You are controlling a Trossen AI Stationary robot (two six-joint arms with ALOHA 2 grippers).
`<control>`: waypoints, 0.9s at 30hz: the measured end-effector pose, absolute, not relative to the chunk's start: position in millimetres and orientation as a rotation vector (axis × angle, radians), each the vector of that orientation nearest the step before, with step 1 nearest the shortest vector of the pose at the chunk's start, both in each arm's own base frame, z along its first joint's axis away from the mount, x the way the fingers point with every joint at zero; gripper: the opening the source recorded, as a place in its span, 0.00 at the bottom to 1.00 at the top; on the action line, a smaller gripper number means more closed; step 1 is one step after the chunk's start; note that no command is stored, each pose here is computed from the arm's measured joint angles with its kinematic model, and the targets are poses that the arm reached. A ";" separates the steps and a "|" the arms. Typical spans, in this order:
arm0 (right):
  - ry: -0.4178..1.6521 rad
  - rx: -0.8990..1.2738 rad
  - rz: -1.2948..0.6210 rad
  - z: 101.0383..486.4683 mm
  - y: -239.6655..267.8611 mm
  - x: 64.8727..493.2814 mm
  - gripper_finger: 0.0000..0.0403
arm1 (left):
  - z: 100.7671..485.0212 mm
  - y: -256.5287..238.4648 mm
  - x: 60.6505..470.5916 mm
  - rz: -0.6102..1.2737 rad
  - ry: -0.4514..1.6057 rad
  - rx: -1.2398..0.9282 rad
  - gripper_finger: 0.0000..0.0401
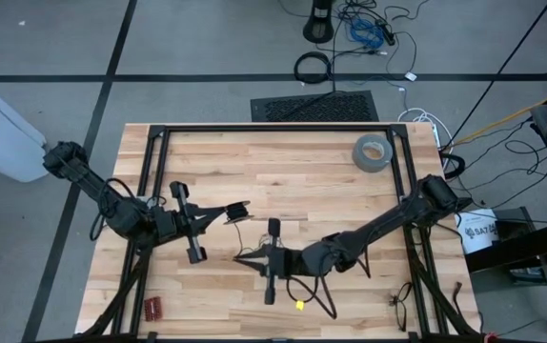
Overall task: Coil cords
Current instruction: Uncoil the black wire from the spool
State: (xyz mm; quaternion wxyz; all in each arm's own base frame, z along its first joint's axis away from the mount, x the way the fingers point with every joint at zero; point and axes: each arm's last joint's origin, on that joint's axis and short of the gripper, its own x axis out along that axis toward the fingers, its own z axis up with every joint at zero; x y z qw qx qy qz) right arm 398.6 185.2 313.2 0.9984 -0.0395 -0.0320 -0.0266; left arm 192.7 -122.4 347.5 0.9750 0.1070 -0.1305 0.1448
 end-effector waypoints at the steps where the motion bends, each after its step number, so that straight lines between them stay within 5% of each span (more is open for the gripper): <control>1: -0.063 -0.081 -0.051 315.8 186.4 398.7 0.00 | 347.0 -122.1 193.7 0.294 -0.262 0.211 0.00; 15: -0.071 -0.133 0.048 339.3 193.7 437.5 0.00 | 339.7 -117.8 206.3 0.320 -0.243 0.210 0.00; 27: 0.038 -0.254 0.075 432.9 205.0 421.9 0.00 | 339.5 -118.0 206.3 0.319 -0.243 0.211 0.00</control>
